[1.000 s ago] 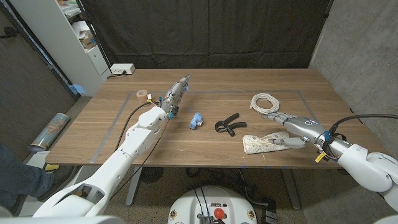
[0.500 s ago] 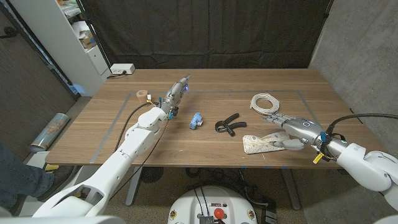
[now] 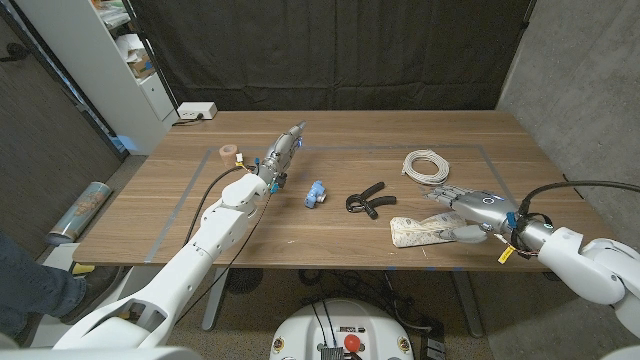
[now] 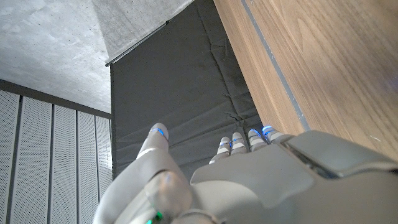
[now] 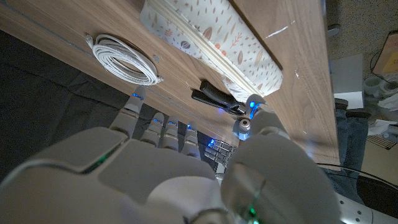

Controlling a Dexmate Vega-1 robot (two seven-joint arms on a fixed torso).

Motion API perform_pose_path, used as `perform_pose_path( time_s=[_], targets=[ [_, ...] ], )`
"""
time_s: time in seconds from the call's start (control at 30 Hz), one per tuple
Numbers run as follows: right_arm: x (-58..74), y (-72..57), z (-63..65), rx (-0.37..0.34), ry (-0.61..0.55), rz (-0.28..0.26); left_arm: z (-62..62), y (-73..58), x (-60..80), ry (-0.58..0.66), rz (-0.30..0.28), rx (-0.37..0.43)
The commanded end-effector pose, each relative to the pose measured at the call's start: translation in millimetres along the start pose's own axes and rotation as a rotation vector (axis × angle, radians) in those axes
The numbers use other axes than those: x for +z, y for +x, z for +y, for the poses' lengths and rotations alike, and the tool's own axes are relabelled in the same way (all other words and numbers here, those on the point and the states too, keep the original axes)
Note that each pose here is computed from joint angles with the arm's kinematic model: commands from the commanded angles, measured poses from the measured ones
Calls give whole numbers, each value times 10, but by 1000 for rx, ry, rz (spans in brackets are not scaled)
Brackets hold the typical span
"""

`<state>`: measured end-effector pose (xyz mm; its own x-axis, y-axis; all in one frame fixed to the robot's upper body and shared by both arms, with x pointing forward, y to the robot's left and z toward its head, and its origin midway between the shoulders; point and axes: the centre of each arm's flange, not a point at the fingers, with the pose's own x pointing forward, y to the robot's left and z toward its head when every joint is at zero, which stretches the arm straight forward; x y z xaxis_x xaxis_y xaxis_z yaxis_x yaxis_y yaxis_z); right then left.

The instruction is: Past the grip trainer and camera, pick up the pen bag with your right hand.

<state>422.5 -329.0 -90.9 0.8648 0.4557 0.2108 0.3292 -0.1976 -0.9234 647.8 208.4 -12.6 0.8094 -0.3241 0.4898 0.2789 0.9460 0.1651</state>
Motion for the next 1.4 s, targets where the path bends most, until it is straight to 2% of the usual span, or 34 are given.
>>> perform_pose_path(
  time_s=[0.03, 0.37, 1.1, 1.4],
  targets=[
    [41, 19, 12, 36, -19, 18, -13, 23, -1, -2, 9, -8],
    [44, 84, 56, 80, -36, 22, -32, 56, -2, 4, 14, -15],
    [-23, 112, 217, 100, 5, 45, -25, 79, 8, 12, 24, -17],
    [-19, 190, 251, 105, 13, 36, -7, 83, -7, 8, 27, -16]
  ],
)
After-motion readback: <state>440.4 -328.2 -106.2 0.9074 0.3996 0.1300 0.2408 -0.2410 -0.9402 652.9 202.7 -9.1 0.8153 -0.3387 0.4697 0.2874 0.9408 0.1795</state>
